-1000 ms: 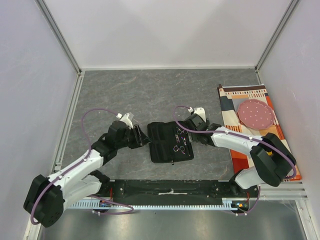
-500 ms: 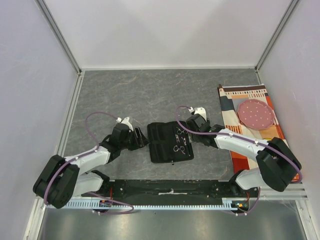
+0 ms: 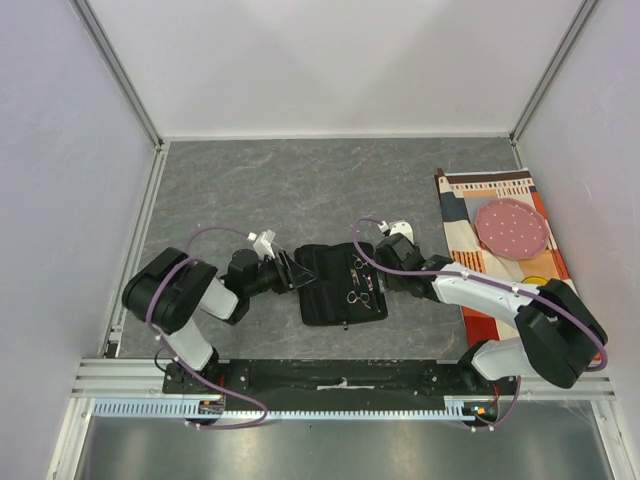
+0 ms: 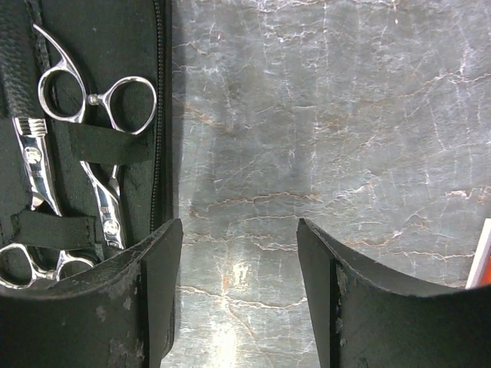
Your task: Sort the hair-cutting tools
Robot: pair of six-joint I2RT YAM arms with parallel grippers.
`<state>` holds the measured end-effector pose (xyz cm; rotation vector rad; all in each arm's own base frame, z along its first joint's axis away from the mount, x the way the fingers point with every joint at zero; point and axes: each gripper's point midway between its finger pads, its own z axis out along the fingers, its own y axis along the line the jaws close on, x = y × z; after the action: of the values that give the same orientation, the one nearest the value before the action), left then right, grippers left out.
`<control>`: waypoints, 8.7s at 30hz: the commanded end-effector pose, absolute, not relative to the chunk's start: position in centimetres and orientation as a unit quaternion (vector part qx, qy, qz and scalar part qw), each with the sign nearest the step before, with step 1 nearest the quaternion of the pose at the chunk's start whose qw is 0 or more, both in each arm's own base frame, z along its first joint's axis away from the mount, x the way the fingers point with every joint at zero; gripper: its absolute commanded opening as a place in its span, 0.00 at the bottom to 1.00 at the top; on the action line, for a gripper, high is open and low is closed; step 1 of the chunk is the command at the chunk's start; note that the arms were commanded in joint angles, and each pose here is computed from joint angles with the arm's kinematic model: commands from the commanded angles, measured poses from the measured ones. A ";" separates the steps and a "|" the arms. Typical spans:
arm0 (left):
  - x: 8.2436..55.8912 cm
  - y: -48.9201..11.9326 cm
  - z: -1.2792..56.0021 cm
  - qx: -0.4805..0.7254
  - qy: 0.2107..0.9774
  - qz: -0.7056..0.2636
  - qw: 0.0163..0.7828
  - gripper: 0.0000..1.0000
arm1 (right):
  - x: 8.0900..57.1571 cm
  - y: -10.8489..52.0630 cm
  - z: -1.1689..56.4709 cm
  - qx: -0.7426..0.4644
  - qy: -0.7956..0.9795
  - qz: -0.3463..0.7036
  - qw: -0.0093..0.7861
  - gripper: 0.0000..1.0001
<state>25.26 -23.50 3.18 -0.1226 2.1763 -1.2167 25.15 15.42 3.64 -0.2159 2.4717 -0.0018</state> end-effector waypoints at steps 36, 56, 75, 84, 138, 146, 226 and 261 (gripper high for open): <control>24.9 -21.2 5.9 -0.082 0.940 -0.262 0.203 0.02 | 19.7 34.5 7.5 -0.125 0.892 0.297 0.316 0.00; 24.9 -21.6 7.4 -0.081 0.946 -0.224 0.222 0.02 | 17.7 37.6 4.8 -0.110 0.895 0.330 0.279 0.00; 25.1 -21.5 7.8 -0.089 0.942 -0.203 0.252 0.02 | 14.7 35.7 2.8 -0.115 0.908 0.318 0.247 0.00; 25.6 -20.8 8.9 -0.098 0.937 -0.189 0.276 0.02 | 12.6 35.8 2.6 -0.129 0.911 0.320 0.226 0.00; 26.2 -22.7 9.4 -0.040 0.948 -0.139 0.285 0.02 | 24.2 25.6 1.6 -0.058 0.931 0.113 0.341 0.00; 26.3 -23.3 9.3 -0.037 0.949 -0.144 0.279 0.02 | 22.8 27.8 0.0 -0.063 0.936 0.171 0.302 0.00; 23.0 -25.0 11.8 -0.053 0.851 -0.376 0.363 0.29 | 20.6 26.7 -2.6 -0.077 0.944 0.176 0.267 0.00; 22.2 -25.3 8.3 -0.068 0.841 -0.404 0.353 0.21 | 20.2 26.7 -2.7 -0.086 0.946 0.172 0.261 0.00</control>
<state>21.70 -25.10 8.61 -0.1444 2.1878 -1.0447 24.27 29.39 1.68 -0.1347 2.3639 0.5847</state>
